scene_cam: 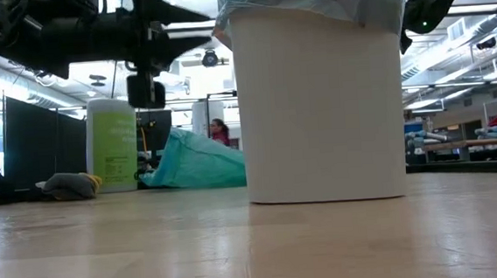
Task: Place trash/remove bag and relplace
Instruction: Remove the light blue trash bag from the white trash bin
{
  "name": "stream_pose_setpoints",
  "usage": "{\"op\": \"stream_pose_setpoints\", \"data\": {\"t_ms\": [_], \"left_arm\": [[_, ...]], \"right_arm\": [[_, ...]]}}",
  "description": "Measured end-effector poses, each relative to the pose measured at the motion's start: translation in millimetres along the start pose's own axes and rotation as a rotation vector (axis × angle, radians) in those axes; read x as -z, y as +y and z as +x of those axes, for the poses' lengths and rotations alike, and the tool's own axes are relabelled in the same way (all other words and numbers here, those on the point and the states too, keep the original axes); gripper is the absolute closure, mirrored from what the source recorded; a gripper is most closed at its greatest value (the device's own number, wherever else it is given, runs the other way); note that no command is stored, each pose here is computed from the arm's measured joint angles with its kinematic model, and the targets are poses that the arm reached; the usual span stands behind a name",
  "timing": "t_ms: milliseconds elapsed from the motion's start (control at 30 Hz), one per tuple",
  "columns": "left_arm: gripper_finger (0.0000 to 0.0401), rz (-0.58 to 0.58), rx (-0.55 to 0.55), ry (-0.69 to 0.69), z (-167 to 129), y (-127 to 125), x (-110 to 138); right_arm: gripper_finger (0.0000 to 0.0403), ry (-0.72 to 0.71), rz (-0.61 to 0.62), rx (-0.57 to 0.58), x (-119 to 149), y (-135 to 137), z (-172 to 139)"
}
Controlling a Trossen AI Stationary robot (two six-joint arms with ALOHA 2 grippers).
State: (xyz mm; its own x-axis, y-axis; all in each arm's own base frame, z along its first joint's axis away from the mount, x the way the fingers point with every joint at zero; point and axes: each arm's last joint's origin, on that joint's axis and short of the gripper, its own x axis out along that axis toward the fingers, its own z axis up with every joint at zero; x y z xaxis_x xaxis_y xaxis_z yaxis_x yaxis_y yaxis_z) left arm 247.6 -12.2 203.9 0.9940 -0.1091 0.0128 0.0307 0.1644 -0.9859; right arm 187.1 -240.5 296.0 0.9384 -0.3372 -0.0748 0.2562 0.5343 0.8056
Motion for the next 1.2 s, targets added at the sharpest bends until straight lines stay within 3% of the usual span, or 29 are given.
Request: {"op": "stream_pose_setpoints", "data": {"t_ms": [233,667,800,967,1200], "left_arm": [[0.0287,0.007,-0.01,-0.034,4.3,5.7,3.2],[0.0291,-0.073,0.114,-0.043,22.9,17.0,12.9],[0.032,-0.075,0.148,-0.009,28.7,14.7,20.3],[0.0387,-0.077,0.151,-0.024,28.6,16.1,20.5],[0.0397,-0.143,0.305,-0.061,24.0,2.6,17.2]], "right_arm": [[0.0195,0.019,-0.002,-0.015,4.5,3.6,3.5],[0.0195,0.024,-0.009,-0.018,6.0,4.8,4.7],[0.0195,0.019,-0.009,-0.014,5.8,4.7,4.7],[0.0195,0.003,0.003,-0.01,5.0,5.0,4.7],[0.0205,-0.023,0.023,-0.05,1.8,9.3,4.5]]}}
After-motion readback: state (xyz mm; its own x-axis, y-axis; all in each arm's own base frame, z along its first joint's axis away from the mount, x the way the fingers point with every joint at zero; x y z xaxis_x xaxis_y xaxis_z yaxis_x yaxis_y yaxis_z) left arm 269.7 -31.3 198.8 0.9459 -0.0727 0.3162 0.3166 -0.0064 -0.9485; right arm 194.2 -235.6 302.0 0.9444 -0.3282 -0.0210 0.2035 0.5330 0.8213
